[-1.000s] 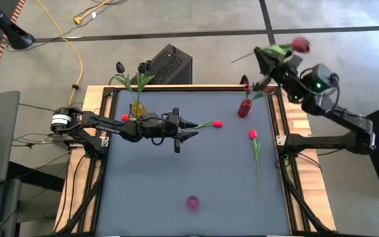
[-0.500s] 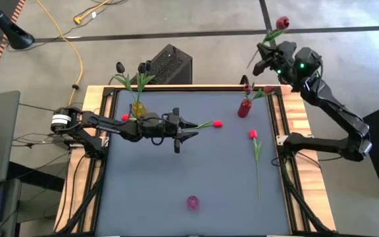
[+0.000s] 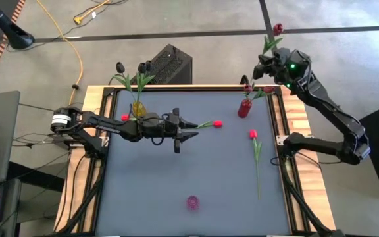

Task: Sort flowers into vase by color
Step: Put the purple flower into the red vase

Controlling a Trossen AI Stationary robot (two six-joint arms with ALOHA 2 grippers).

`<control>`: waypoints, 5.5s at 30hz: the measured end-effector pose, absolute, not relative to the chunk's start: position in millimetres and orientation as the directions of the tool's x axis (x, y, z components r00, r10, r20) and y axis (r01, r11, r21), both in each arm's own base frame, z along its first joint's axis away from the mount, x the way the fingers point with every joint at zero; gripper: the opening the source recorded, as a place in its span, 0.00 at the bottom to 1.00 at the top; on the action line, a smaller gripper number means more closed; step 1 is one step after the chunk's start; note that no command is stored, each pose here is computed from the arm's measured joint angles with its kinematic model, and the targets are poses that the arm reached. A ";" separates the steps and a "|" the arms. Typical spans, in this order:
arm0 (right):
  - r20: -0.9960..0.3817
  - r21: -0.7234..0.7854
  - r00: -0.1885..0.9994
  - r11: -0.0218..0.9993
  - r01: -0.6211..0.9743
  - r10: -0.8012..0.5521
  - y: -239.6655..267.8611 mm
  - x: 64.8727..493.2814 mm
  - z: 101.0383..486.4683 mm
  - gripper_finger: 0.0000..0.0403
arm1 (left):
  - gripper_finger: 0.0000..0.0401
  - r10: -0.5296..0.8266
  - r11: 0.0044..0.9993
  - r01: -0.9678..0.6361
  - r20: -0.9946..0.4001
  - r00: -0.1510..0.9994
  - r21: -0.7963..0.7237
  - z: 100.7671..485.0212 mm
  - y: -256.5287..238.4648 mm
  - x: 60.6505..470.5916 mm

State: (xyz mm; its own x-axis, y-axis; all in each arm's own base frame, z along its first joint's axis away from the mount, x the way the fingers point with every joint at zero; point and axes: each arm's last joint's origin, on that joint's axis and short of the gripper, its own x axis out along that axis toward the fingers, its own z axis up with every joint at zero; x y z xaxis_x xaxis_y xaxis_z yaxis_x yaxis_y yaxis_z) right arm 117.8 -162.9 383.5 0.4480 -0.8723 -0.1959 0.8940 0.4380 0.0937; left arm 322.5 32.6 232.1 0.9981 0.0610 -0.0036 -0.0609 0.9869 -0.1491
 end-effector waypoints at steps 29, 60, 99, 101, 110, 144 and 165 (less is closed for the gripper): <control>-0.371 0.153 0.495 0.474 0.867 -0.786 -157.2 125.2 337.7 0.07 | 0.35 0.057 0.984 -0.058 -0.007 0.998 -0.168 231.7 32.4 322.6; -0.203 0.275 0.454 0.394 0.877 -0.868 -152.0 92.5 361.3 0.07 | 0.35 0.057 0.984 -0.057 -0.003 0.998 -0.169 232.1 32.0 322.7; -0.445 0.205 0.371 0.311 0.928 -0.815 -161.1 125.2 322.4 0.07 | 0.35 0.003 0.990 -0.004 -0.009 1.000 -0.140 231.5 30.3 322.8; -0.456 0.193 0.368 0.313 0.930 -0.810 -160.6 124.8 321.3 0.07 | 0.35 0.003 0.991 -0.004 -0.009 1.000 -0.135 231.6 30.2 322.8; -0.461 0.180 0.385 0.340 0.923 -0.799 -157.5 128.3 320.8 0.08 | 0.35 0.003 0.991 -0.004 -0.009 1.000 -0.135 231.6 30.3 322.8; -0.460 0.136 0.411 0.395 0.908 -0.787 -153.5 132.6 321.1 0.15 | 0.35 0.004 0.991 -0.006 -0.014 1.000 -0.134 231.1 30.3 322.8; -0.545 0.056 0.377 0.416 0.908 -0.749 -145.3 125.0 337.7 0.48 | 0.35 0.012 0.995 -0.013 -0.013 1.000 -0.099 231.1 30.6 322.8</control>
